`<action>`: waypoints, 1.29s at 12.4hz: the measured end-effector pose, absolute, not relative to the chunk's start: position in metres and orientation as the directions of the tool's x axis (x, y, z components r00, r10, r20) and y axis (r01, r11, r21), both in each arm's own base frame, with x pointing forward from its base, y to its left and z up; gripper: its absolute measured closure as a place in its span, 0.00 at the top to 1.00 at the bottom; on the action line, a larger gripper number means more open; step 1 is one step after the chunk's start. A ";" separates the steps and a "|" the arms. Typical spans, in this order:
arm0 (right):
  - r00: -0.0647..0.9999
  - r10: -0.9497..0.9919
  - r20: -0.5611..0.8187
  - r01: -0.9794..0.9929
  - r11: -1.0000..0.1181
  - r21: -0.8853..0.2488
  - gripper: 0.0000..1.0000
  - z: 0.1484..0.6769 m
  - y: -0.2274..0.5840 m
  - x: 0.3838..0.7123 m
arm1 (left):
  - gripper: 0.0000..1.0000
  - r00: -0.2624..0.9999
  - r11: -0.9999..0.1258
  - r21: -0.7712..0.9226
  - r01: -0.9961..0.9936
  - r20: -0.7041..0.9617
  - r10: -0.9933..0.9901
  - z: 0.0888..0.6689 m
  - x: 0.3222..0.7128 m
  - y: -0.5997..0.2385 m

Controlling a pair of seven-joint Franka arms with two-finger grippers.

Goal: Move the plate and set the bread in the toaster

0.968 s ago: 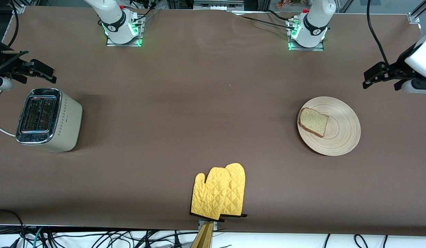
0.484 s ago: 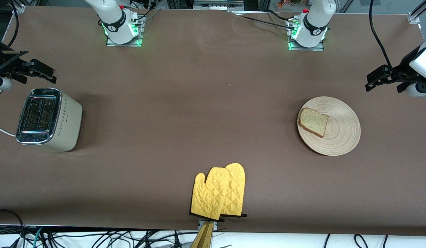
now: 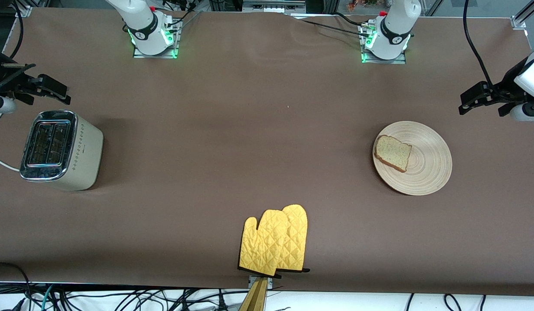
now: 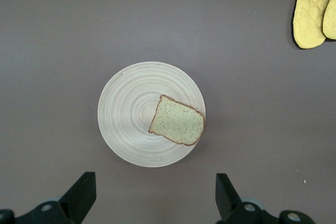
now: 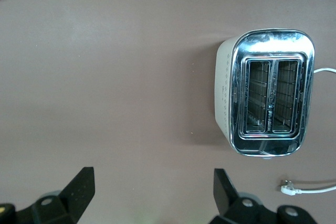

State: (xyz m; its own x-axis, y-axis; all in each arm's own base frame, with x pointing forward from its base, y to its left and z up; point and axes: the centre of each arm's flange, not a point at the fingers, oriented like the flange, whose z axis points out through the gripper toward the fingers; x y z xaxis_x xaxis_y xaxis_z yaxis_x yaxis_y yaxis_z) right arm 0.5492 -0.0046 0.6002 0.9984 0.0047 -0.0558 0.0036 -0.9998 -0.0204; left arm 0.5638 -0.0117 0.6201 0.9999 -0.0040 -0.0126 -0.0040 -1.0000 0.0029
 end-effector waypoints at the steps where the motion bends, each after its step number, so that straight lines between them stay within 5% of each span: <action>1: 0.998 0.005 -0.056 0.004 -1.000 -0.020 1.00 0.600 -0.004 0.549 | 1.00 1.000 -1.000 0.003 -0.004 -0.013 -0.004 0.620 0.564 -0.012; 16: 0.998 0.005 -0.056 0.004 -1.000 -0.020 1.00 0.600 -0.004 0.549 | 1.00 0.996 -1.000 0.002 -0.002 -0.085 -0.003 0.614 0.556 -0.010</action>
State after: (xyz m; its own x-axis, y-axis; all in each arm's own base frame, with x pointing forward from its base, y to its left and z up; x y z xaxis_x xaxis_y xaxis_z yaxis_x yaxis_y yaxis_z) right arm 0.5492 -0.0043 0.6002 0.9984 0.0054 -0.0557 0.0042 -0.9998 -0.0204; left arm 0.5557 -0.0104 0.6144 0.9964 -0.0026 -0.0850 -0.0024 -1.0000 0.0018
